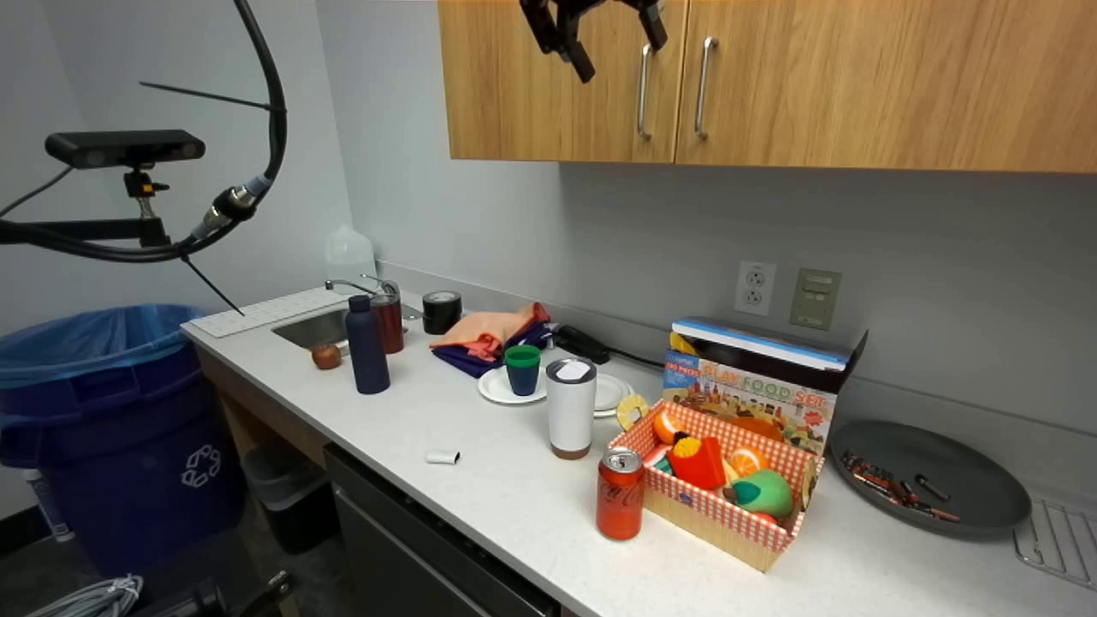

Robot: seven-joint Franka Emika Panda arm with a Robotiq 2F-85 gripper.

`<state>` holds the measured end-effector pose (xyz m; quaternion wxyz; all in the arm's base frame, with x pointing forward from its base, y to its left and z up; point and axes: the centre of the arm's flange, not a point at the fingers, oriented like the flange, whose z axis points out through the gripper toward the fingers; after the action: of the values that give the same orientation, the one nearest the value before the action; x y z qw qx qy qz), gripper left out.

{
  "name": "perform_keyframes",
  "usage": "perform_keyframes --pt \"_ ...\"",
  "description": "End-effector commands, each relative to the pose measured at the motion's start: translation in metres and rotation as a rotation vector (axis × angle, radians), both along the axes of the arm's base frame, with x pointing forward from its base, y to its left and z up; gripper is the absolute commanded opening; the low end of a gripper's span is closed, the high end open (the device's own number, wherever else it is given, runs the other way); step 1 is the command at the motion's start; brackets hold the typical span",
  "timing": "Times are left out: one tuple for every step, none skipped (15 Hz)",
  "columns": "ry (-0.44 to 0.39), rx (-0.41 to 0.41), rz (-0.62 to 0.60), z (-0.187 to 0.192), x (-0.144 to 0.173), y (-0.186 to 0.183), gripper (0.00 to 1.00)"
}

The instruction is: Open the top cabinet drawer on the right

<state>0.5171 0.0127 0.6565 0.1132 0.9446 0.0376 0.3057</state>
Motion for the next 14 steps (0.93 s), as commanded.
perform_keyframes --pt "-0.004 -0.002 -0.001 0.001 0.002 0.001 1.00" --pt "-0.005 -0.002 -0.001 0.001 0.002 0.001 1.00" --pt "-0.006 -0.002 -0.001 0.002 0.002 0.001 1.00" --pt "-0.007 -0.002 -0.001 0.002 0.002 0.001 1.00" --pt "-0.039 -0.001 -0.004 0.002 0.009 -0.003 1.00" --pt "-0.067 0.001 -0.007 0.004 0.011 0.000 1.00" --pt "-0.084 0.006 0.007 0.006 0.016 -0.001 1.00" --pt "-0.109 0.001 0.015 0.008 0.020 0.000 1.00" --pt "-0.126 -0.003 0.016 0.009 0.026 0.001 1.00" --pt "-0.141 -0.002 0.015 0.010 0.032 -0.002 1.00" --pt "-0.152 -0.001 0.013 0.011 0.037 -0.005 1.00" --pt "-0.158 0.003 0.007 0.010 0.042 -0.011 1.00" --pt "-0.166 0.001 -0.001 0.010 0.046 -0.017 1.00" --pt "-0.171 0.002 -0.013 0.010 0.051 -0.024 1.00"
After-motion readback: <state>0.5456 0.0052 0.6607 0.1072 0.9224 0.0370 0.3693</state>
